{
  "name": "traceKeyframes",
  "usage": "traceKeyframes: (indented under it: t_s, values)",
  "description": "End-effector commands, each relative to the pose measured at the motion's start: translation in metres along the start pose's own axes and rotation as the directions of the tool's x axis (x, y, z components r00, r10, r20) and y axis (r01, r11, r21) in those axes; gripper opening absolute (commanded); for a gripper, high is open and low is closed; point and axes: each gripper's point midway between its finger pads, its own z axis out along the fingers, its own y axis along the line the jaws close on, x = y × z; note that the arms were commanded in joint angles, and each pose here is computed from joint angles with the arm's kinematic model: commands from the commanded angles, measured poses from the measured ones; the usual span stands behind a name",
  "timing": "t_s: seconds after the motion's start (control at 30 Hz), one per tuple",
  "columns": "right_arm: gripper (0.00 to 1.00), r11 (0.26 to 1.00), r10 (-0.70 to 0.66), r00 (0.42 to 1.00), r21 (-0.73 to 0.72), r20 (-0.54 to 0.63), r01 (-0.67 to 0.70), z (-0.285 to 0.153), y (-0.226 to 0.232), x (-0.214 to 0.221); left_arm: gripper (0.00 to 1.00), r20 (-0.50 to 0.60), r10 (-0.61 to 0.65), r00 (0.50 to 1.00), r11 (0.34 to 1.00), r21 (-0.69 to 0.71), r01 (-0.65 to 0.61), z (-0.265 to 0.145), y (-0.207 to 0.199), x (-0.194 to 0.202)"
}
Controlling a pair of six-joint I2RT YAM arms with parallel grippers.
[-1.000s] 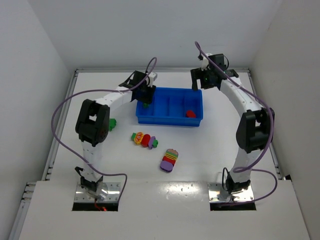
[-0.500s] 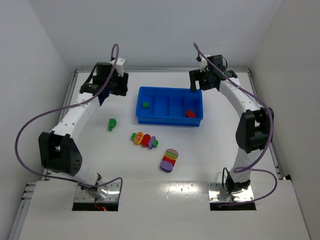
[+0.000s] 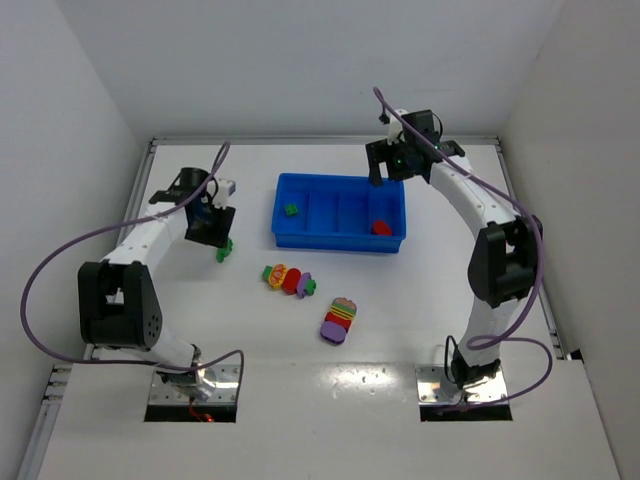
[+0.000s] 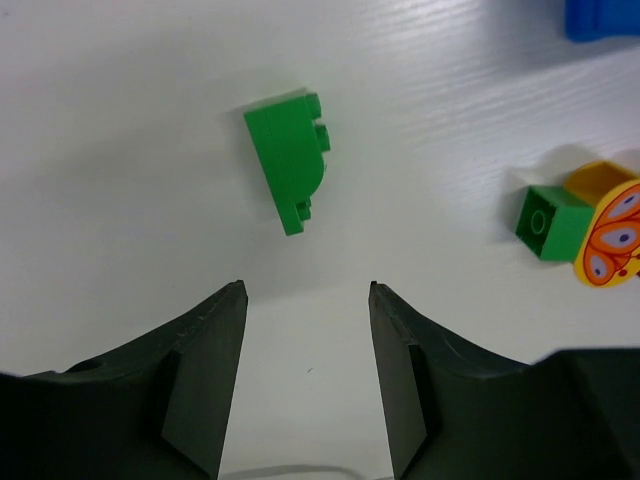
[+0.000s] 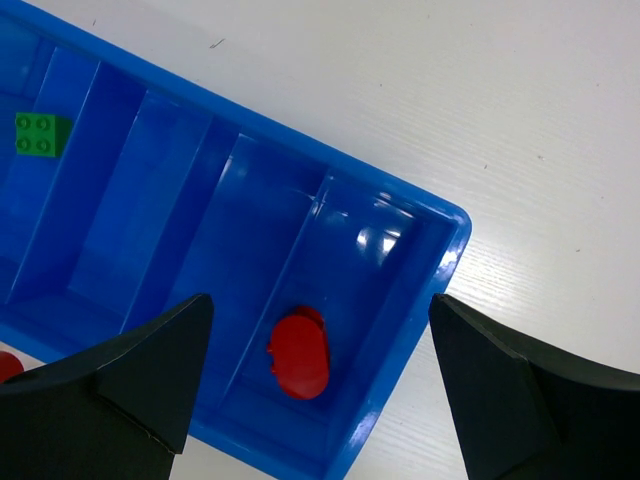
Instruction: Sort the legos into containers by color
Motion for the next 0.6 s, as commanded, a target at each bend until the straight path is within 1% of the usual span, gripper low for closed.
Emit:
traceKeyframes:
  t_s: [0.0, 0.07, 0.1, 0.13, 0.37, 0.57]
  values:
    - [0.89, 1.0, -0.007, 0.999, 0.004, 0.048, 0.007, -0.003, 0.001, -0.014, 0.58, -0.022, 0.005, 1.0, 1.0, 0.015, -0.005, 0.001, 0.001, 0.014]
    - [0.89, 1.0, -0.007, 0.999, 0.005, 0.048, 0.007, -0.003, 0.001, -0.014, 0.58, -0.048, -0.007, 0.999, 1.0, 0.016, 0.008, 0.009, 0.003, 0.023]
    - [0.89, 1.0, -0.007, 0.999, 0.005, 0.048, 0.007, -0.003, 0.001, -0.014, 0.58, -0.041, -0.015, 0.999, 1.0, 0.014, 0.016, 0.012, 0.004, 0.021]
    - [0.89, 1.0, -0.007, 0.999, 0.005, 0.048, 0.007, -0.003, 0.001, -0.014, 0.58, -0.069, -0.018, 0.997, 1.0, 0.01, 0.018, 0.018, 0.004, 0.028]
    - [0.89, 1.0, -0.005, 0.999, 0.004, 0.036, 0.005, -0.003, 0.002, -0.007, 0.58, -0.065, -0.083, 0.994, 0.996, 0.022, 0.084, 0.041, 0.005, 0.023]
    - [0.89, 1.0, 0.001, 0.999, 0.011, 0.036, -0.001, -0.003, -0.003, -0.007, 0.55, -0.101, -0.119, 0.988, 0.992, 0.034, 0.123, 0.064, 0.002, 0.028]
